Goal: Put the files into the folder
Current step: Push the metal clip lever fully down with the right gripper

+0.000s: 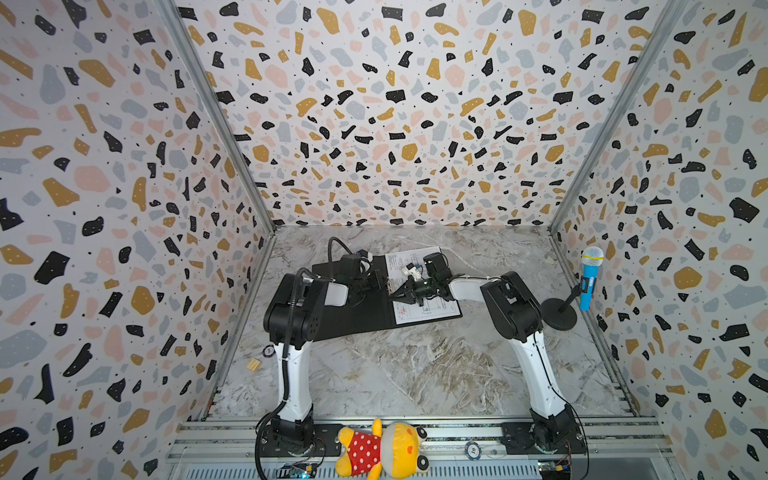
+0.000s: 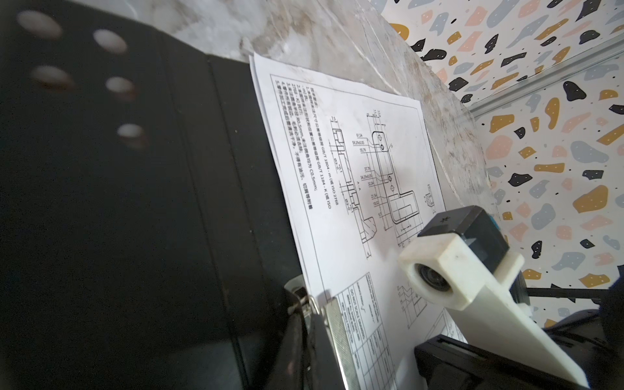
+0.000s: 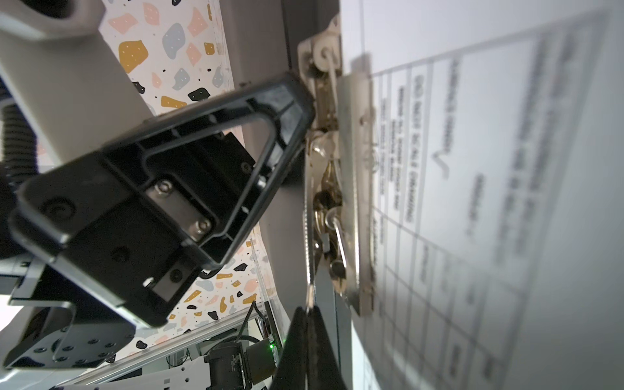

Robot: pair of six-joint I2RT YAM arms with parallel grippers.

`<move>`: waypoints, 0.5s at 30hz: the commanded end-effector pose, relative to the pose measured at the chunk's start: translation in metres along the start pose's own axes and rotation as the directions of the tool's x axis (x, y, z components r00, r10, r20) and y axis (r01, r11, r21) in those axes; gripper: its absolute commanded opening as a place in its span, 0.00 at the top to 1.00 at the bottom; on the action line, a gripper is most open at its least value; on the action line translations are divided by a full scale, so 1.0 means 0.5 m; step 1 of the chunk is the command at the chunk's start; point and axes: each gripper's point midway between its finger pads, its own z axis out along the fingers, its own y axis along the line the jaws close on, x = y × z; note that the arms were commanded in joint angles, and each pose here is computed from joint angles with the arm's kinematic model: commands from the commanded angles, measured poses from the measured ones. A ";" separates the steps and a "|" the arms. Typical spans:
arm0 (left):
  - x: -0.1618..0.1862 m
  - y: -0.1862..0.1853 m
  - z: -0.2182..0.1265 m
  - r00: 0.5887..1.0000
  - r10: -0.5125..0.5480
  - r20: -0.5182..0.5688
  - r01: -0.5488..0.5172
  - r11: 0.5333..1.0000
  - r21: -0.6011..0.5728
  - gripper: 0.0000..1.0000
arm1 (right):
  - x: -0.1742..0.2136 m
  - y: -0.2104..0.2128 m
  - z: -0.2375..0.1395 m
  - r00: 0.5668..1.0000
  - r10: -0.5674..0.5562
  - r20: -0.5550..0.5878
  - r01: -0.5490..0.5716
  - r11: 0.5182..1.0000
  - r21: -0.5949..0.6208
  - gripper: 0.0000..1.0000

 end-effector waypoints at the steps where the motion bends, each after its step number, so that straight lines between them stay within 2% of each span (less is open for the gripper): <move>1: 0.144 0.119 0.019 0.977 -0.114 -0.181 0.078 0.978 -0.194 0.94 | 0.037 -0.136 0.001 0.985 0.174 0.006 -0.172 0.967 0.190 1.00; 15: 0.148 0.119 0.021 0.975 -0.128 -0.182 0.094 0.978 -0.189 0.94 | 0.050 -0.191 0.011 0.978 0.208 0.029 -0.209 0.941 0.266 1.00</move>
